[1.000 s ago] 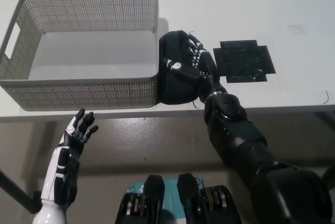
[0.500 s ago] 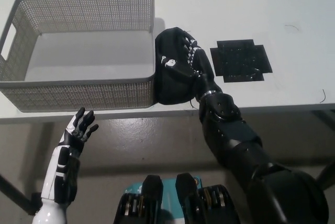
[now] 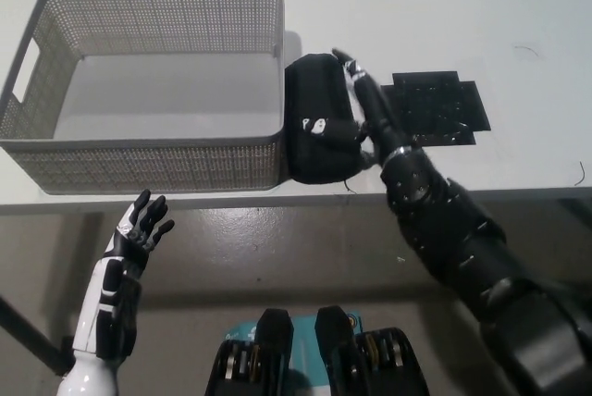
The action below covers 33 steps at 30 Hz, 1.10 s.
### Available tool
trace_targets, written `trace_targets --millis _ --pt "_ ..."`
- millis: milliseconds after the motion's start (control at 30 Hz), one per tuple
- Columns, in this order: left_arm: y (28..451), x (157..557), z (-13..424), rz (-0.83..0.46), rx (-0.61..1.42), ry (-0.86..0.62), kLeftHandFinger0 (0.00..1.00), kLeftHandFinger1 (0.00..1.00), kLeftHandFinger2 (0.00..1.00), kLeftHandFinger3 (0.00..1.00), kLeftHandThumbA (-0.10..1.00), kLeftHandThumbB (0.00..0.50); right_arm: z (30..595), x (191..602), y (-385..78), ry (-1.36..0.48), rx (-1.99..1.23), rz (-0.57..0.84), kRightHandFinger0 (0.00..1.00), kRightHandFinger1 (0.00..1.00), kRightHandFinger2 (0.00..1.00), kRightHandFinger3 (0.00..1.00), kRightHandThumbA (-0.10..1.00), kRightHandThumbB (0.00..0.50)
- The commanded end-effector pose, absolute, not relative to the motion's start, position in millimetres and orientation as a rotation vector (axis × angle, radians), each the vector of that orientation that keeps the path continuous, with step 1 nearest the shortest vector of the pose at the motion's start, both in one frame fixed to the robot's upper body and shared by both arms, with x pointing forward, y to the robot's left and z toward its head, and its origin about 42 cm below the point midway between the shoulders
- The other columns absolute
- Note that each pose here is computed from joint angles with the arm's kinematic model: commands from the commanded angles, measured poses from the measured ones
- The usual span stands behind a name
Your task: Use the right hand to push the pencil case on the right hand side to the container on the left side
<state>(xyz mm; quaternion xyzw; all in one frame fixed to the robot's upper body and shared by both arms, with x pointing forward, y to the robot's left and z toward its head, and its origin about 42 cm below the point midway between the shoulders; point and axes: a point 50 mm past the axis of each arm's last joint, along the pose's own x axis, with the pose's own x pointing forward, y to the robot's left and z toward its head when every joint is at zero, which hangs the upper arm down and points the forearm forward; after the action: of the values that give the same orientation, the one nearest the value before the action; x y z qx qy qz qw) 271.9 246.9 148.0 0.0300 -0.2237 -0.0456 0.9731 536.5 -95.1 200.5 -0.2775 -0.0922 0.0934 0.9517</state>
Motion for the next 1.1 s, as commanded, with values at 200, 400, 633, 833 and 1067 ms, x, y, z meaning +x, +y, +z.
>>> trace_targets --millis 200,400,633,833,1067 --pt "247.1 278.2 168.5 -0.112 0.084 -0.533 1.0 1.0 1.0 1.0 1.0 0.148 268.1 541.0 -102.3 -0.461 -0.63 0.078 1.0 1.0 1.0 1.0 1.0 0.329" --pt "249.5 281.7 173.1 -0.111 0.085 -0.542 1.0 1.0 1.0 1.0 1.0 0.123 291.5 511.3 -117.2 -0.553 -0.489 0.075 1.0 1.0 1.0 1.0 1.0 0.343" --pt "249.6 287.1 174.5 -0.123 0.093 -0.547 1.0 1.0 1.0 1.0 1.0 0.124 298.3 448.5 -153.0 -0.621 -0.295 0.073 1.0 1.0 1.0 1.0 1.0 0.361" --pt "253.6 293.3 180.5 -0.109 0.107 -0.56 1.0 1.0 1.0 1.0 1.0 0.167 276.2 379.5 -190.9 -0.697 -0.222 0.08 1.0 1.0 1.0 1.0 1.0 0.379" --pt "257.9 301.3 183.4 -0.11 0.112 -0.568 1.0 1.0 1.0 1.0 1.0 0.137 217.3 326.0 -215.5 -0.66 -0.123 0.084 1.0 1.0 1.0 1.0 1.0 0.253"
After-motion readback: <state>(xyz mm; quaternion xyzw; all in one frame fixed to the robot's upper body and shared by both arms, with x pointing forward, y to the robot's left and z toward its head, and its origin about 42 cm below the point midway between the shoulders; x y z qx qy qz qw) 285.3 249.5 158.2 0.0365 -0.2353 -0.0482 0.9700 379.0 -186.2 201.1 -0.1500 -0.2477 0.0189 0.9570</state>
